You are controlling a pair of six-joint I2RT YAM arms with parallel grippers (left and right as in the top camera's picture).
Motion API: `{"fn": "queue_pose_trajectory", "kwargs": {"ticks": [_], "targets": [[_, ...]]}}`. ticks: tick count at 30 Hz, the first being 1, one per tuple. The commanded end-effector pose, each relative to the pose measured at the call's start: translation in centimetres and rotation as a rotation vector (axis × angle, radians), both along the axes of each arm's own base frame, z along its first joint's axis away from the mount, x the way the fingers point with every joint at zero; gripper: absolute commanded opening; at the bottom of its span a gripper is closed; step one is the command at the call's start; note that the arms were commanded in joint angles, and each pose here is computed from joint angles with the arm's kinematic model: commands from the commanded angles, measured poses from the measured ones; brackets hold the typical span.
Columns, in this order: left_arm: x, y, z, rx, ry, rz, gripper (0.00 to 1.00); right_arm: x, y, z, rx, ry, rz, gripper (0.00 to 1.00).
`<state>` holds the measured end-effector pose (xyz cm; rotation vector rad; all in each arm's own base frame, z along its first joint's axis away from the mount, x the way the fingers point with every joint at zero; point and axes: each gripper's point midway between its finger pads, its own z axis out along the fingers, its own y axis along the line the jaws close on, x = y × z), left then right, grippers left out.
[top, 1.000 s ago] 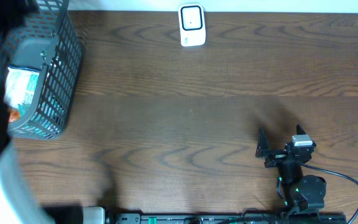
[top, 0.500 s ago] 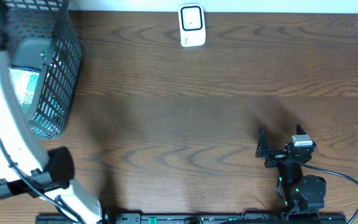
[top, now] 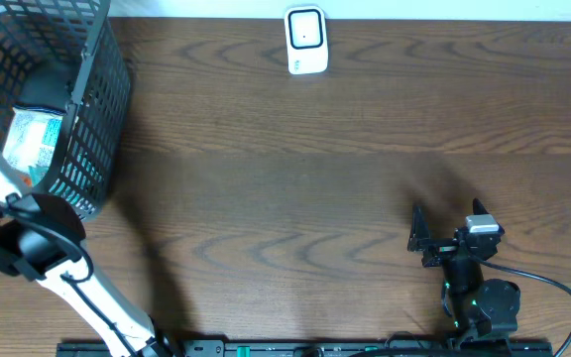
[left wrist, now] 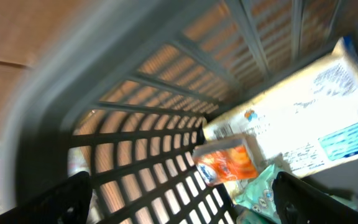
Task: Scan the item barcode
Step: 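Reach into the basket and grasp the small orange box with the left gripper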
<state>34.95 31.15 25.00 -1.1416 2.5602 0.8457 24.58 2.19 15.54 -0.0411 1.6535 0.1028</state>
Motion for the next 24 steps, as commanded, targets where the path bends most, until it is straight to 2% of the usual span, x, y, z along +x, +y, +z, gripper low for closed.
{"fn": "queue_pose_trajectory", "kwargs": {"ticks": [1, 4, 9, 13, 24], "targets": [[0.3, -0.3, -2.8, -0.052, 0.059, -0.001, 0.91, 0.0, -0.1, -0.1, 0.009, 0.004, -0.007, 0.99], [-0.1, -0.3, -4.4, -0.06, 0.06, 0.081, 0.91, 0.0, -0.1, -0.1, 0.009, 0.003, -0.007, 0.99], [-0.5, -0.3, -6.0, -0.053, -0.079, 0.354, 0.95, 0.0, -0.1, -0.1, 0.009, 0.004, -0.007, 0.99], [0.2, -0.5, -7.5, -0.079, -0.095, 0.36, 0.95, 0.0, -0.1, -0.1, 0.009, 0.004, -0.007, 0.99], [-1.6, 0.3, -13.8, -0.089, 0.006, 0.391, 0.94, 0.0, -0.1, -0.1, 0.009, 0.004, -0.007, 0.99]]}}
